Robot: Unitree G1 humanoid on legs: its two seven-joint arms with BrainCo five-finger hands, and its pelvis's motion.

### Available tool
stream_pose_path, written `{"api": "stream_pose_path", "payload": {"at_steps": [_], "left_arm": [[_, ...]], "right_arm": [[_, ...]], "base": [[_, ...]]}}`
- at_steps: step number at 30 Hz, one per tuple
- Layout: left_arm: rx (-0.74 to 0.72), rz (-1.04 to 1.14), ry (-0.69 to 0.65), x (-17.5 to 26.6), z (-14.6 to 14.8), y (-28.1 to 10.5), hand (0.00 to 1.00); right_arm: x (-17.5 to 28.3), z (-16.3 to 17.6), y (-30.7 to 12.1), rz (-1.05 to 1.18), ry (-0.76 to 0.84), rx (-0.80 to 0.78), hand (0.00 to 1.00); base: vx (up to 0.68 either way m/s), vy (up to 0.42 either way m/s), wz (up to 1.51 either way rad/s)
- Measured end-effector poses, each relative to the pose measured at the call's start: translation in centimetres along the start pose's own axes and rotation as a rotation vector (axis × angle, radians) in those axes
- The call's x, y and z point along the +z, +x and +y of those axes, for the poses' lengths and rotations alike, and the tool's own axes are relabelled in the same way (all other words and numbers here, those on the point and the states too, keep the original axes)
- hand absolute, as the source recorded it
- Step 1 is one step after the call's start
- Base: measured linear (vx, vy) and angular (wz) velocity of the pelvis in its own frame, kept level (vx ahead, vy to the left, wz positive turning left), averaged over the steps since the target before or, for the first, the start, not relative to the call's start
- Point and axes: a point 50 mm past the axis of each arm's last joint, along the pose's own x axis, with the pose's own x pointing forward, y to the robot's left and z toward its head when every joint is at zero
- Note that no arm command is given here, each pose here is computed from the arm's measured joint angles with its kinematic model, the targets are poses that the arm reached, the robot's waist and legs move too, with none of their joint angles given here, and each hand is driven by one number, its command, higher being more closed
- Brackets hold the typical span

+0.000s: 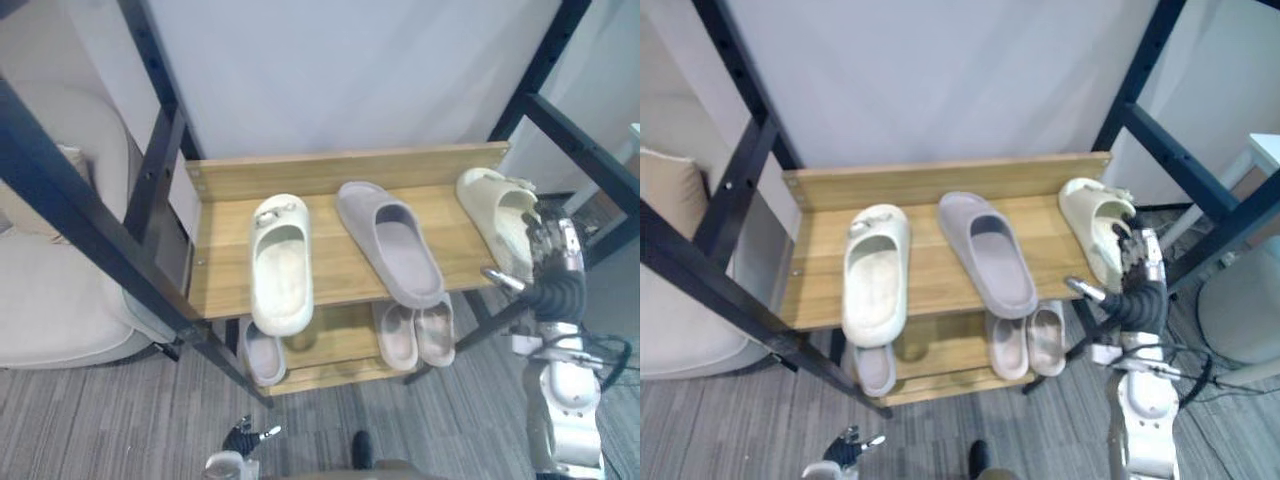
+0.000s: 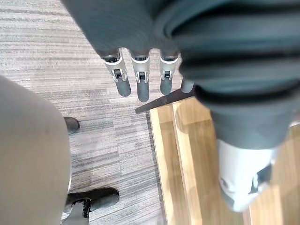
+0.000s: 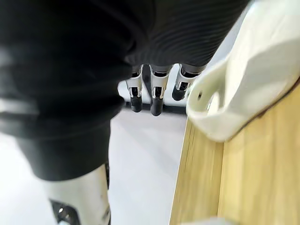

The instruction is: Organize the slippers on the shoe rack

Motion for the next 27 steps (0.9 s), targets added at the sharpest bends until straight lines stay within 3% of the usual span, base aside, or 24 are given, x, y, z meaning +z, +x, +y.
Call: {"api": "stream_pose_path", "payload": {"at_steps": [27], "left_arm": [[-0.015,-0.029,0.003,0.6,0.1,0.1,0.0]], "right_arm": [[-3.0,1.8,4.0,0.116,-0.047,0.106,0.0]], "base": [[0.0,0.003,0.03]]}}
